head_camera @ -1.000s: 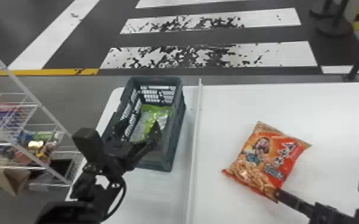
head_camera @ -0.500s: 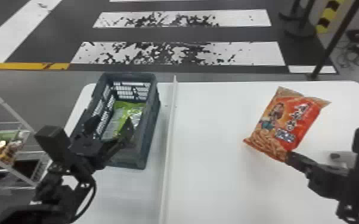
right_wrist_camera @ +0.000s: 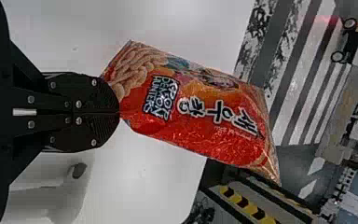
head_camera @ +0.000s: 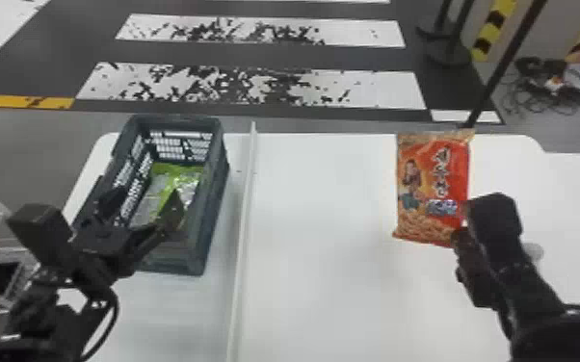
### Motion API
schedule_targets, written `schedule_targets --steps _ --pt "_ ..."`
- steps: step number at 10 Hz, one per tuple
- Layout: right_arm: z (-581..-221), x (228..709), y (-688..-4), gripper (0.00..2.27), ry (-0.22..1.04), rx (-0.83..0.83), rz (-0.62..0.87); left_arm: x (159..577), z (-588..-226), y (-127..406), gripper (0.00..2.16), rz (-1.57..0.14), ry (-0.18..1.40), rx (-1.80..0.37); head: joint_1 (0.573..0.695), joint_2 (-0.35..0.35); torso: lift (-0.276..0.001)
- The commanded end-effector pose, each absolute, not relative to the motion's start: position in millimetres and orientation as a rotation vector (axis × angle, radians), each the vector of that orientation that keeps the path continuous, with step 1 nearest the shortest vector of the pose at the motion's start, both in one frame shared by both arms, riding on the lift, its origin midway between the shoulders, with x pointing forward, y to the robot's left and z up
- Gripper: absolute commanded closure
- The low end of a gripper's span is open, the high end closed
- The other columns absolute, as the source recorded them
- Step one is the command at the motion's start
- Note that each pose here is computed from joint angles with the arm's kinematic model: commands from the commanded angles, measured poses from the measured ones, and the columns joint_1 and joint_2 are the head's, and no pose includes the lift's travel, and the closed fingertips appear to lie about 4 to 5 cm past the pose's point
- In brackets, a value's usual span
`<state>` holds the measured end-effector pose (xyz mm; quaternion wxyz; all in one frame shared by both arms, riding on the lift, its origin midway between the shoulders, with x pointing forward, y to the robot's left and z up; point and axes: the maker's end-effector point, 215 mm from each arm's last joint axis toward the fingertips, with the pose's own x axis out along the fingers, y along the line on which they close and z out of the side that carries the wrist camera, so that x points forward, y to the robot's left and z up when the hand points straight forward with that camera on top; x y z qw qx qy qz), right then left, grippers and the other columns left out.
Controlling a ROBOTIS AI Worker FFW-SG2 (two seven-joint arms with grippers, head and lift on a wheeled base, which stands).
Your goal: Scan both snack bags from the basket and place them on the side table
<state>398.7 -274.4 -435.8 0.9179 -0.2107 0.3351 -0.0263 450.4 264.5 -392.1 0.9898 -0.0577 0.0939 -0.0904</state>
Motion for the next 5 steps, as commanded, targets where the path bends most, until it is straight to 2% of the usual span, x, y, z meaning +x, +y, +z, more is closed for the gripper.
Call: schedule_targets --steps 1,2,3,5 --pt "-438 394 -273 2.26 0.678 -0.739 -0.072 451 -392 264 0.1 -0.181 0.188 -0.118 0.695 -0.013 -0.075" --pt "-440 385 -279 2.26 0.68 -0.938 -0.115 451 -393 265 0.1 -0.181 0.189 -0.118 0.695 -0.015 -0.075" --pt "-442 376 -279 2.26 0.682 -1.064 -0.133 451 -394 265 0.1 -0.181 0.192 -0.117 0.695 -0.02 -0.075" --pt "-449 360 -267 2.26 0.686 -1.208 -0.11 452 -394 266 0.1 -0.181 0.192 -0.119 0.695 -0.02 -0.075"
